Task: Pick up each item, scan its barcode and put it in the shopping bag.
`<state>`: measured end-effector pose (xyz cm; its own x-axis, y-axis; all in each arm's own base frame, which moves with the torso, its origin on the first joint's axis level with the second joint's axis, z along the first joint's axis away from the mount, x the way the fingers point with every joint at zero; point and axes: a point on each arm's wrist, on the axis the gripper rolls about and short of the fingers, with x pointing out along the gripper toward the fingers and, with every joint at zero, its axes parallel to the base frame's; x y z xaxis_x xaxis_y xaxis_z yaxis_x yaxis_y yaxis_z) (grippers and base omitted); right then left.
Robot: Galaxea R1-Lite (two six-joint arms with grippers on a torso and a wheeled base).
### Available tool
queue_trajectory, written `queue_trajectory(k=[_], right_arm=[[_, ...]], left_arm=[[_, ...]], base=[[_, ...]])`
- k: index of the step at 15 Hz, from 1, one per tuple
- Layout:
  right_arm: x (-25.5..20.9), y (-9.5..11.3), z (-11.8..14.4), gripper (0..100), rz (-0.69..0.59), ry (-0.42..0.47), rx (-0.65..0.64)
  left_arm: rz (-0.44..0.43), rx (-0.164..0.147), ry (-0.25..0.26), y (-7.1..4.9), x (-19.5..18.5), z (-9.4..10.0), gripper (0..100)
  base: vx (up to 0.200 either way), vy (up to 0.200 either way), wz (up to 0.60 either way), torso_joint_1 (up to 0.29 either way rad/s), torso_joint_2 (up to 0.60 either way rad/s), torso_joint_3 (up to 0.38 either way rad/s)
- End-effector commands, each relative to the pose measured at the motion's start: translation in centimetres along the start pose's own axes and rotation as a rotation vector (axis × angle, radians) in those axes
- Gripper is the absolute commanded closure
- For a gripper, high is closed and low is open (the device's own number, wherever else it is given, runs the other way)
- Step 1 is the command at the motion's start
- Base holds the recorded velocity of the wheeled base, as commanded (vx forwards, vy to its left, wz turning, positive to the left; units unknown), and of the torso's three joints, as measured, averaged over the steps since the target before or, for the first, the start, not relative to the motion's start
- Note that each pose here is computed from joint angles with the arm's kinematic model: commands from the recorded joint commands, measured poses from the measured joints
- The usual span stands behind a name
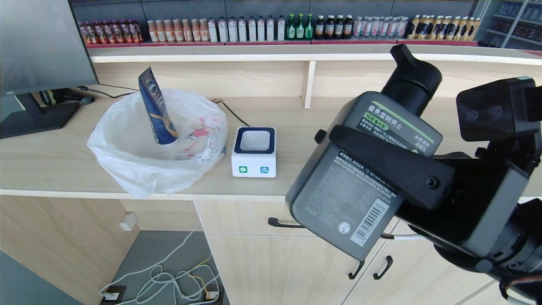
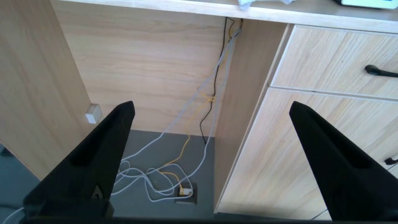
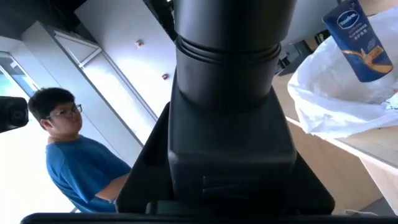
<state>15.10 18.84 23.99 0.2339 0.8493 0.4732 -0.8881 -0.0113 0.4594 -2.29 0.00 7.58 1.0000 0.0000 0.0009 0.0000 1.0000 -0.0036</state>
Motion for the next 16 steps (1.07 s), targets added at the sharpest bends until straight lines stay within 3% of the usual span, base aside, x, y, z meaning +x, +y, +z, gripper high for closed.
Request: queue_trajectory(k=[1, 16], right_arm=[[0.2, 0.7, 0.0, 100, 0.028, 0.000, 0.008], [2.5, 0.6, -0.4, 100, 0.081, -0.003, 0.020]], left_arm=[[0.000, 0.001, -0.001, 0.0, 0.0, 0.0, 0], [0.000, 0.001, -0.001, 0.0, 0.0, 0.0, 0]], base=[[0.000, 0.000, 0.00, 0.000, 0.00, 0.000], [0.000, 0.000, 0.00, 0.000, 0.00, 0.000]])
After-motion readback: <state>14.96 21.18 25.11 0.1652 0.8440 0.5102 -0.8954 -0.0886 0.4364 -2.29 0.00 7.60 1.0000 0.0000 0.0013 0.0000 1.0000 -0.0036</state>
